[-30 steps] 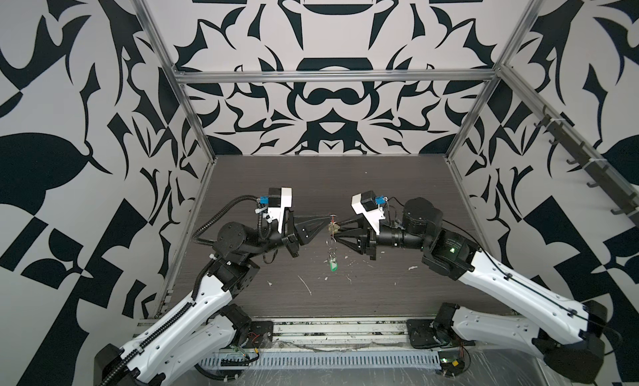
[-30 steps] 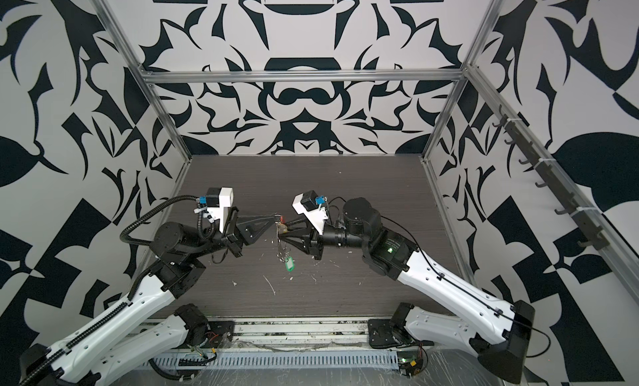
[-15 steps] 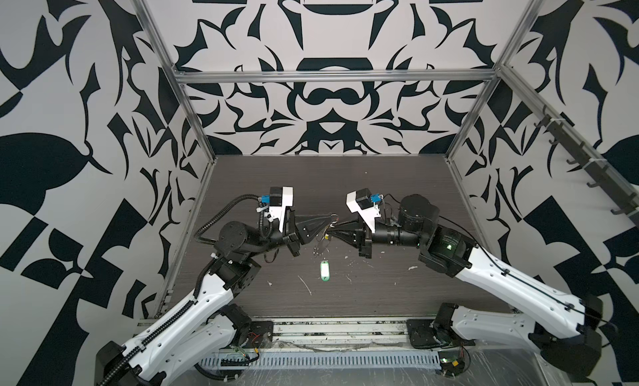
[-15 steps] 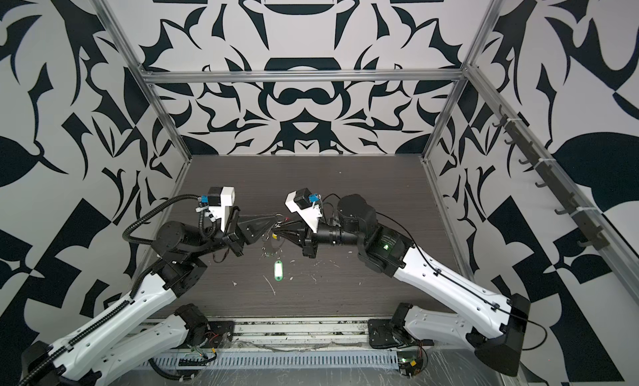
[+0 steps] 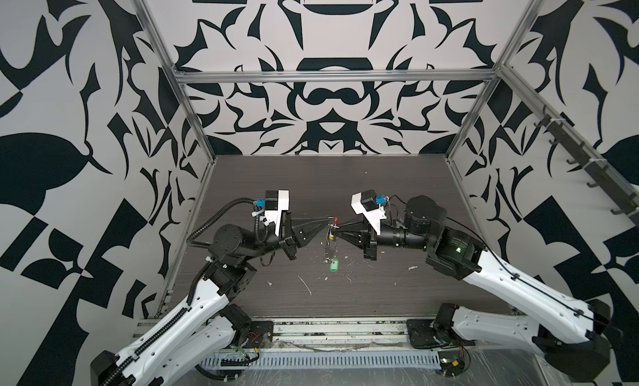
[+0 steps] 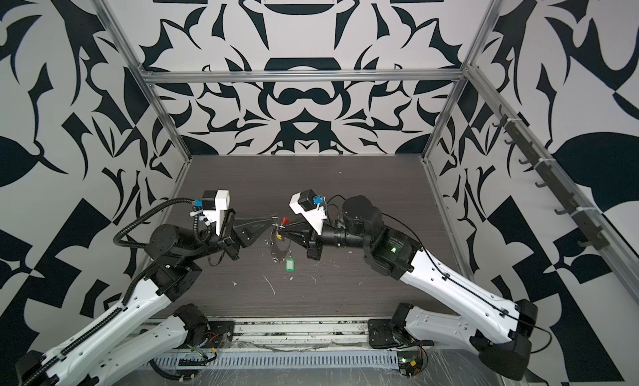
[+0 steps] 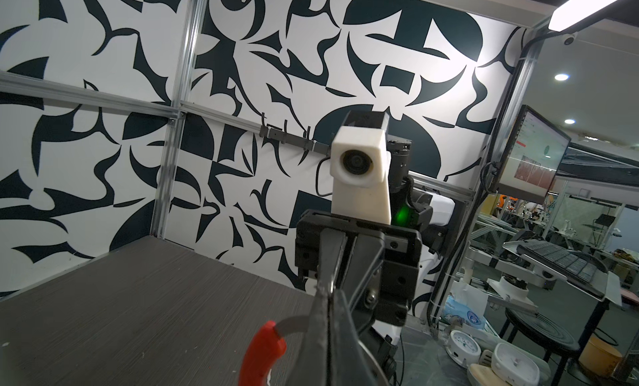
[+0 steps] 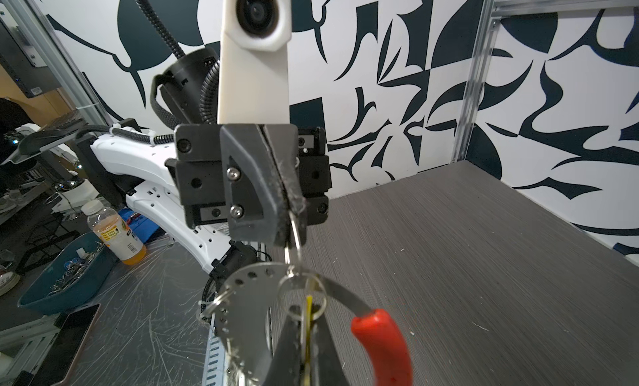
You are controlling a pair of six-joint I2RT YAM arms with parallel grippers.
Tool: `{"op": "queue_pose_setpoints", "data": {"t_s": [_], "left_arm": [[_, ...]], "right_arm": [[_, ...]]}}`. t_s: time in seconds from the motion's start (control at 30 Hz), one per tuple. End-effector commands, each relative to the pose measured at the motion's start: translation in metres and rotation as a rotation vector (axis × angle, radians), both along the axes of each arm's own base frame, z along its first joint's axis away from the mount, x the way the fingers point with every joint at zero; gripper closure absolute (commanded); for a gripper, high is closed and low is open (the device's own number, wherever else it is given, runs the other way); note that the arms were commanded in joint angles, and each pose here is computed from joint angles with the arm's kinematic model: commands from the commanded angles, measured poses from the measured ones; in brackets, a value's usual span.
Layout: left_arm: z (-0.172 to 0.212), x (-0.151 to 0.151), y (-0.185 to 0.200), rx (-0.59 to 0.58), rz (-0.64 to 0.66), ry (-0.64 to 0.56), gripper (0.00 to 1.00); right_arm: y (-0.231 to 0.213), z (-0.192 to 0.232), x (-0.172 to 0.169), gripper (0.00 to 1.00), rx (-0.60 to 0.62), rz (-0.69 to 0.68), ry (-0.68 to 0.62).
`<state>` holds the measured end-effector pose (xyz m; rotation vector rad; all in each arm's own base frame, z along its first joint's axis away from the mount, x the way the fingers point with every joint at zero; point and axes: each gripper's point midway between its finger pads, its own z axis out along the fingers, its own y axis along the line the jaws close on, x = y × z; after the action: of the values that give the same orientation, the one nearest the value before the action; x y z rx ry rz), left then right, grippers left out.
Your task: Remove the keys from the keyring
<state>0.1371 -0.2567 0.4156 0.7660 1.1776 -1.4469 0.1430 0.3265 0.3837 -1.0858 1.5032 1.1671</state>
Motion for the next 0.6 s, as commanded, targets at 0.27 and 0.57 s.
{"op": "queue_pose_setpoints", "data": {"t_s": [0.27, 0.57], "left_arm": [[0.0, -0.016, 0.001, 0.05, -0.05, -0.051, 1.0], [-0.001, -0.024, 0.002, 0.066, -0.081, -0.062, 1.0]], "right_arm": [[-0.009, 0.036, -0.033, 1.0, 0.002, 0.155, -0.06], [-0.016, 0.036, -0.027, 1.0, -0.015, 0.213, -0.001]]}}
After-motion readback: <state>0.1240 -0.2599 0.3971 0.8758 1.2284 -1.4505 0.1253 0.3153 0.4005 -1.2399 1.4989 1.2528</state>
